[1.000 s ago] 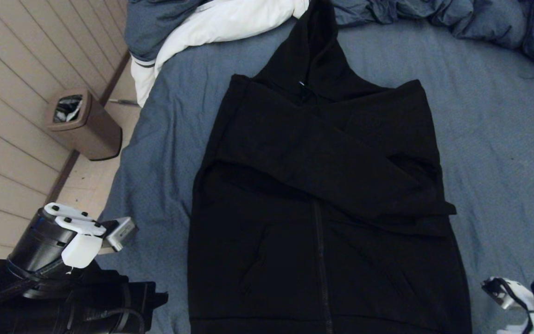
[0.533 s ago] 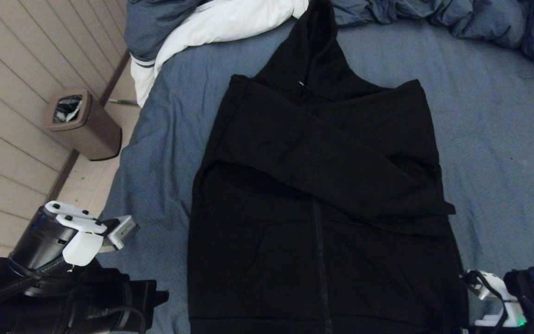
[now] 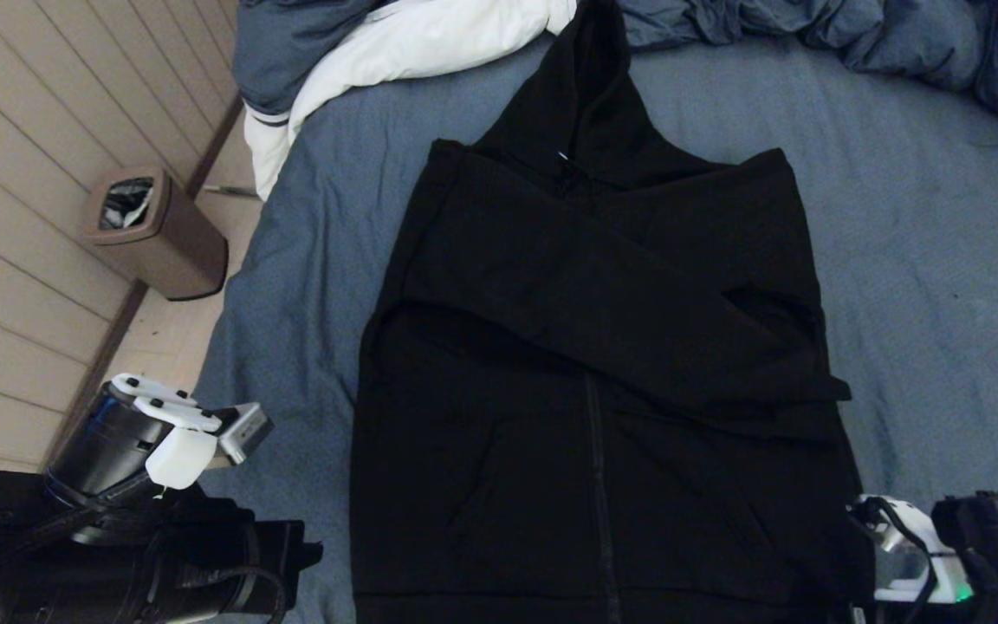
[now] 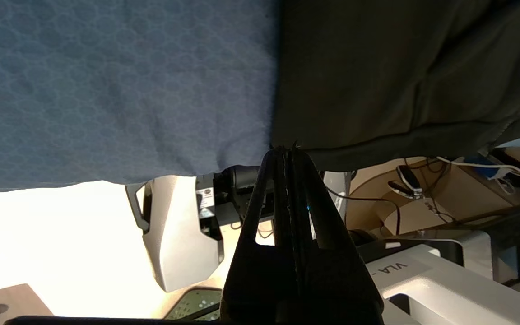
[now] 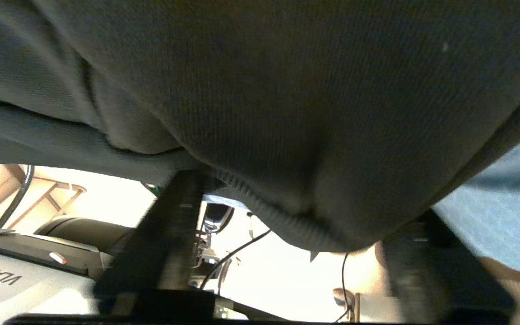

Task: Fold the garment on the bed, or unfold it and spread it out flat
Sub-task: Fold the black sweatshirt

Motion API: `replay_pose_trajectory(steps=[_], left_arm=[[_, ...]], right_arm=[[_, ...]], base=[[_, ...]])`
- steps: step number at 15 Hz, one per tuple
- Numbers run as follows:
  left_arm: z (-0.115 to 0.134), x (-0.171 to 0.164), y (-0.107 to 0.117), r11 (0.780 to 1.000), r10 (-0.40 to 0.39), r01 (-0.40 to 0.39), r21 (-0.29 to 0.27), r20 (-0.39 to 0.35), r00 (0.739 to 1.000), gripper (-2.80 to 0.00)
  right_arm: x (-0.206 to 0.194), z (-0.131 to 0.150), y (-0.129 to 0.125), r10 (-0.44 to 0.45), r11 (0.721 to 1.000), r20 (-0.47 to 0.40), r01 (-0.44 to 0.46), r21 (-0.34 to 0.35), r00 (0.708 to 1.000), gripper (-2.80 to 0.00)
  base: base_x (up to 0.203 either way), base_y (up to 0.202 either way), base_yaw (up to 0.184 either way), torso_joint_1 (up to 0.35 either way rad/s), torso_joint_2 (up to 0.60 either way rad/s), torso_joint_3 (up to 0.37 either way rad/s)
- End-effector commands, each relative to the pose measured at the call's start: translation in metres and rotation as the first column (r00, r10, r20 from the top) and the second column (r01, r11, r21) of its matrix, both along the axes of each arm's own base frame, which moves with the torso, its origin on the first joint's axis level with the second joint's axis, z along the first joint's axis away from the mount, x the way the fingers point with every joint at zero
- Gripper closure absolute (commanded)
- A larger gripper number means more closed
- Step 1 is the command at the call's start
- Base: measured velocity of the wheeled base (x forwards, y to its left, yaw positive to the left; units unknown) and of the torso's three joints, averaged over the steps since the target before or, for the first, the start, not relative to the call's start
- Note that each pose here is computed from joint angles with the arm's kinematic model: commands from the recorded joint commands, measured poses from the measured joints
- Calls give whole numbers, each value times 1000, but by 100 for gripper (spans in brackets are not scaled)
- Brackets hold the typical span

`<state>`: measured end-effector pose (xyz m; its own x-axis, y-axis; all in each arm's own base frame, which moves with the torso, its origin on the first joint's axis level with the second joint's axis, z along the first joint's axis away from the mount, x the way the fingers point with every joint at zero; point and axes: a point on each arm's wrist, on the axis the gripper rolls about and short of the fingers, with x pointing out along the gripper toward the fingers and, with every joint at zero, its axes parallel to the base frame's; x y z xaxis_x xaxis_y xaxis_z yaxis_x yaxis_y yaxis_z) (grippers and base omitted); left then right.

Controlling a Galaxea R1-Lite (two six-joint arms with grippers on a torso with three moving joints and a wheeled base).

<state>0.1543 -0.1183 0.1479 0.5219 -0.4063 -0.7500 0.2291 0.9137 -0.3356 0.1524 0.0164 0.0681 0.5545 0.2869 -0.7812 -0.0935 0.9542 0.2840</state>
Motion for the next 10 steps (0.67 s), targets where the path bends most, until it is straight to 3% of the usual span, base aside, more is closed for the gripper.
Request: replay_pose_trajectory(steps=[1,10], left_arm=[[-3,2,-1,1000,2,-2,6,-13,1000,0],[-5,8,-6,1000,4,-4,14,-26,1000,0]], right_arm=[[-3,3,0,7,1000,24,-7,1,1000,0],[-13,20,-3,-12,1000,112,12,2,994,0]], base=[[0,0,0,0,0,0],[0,0,0,0,0,0]])
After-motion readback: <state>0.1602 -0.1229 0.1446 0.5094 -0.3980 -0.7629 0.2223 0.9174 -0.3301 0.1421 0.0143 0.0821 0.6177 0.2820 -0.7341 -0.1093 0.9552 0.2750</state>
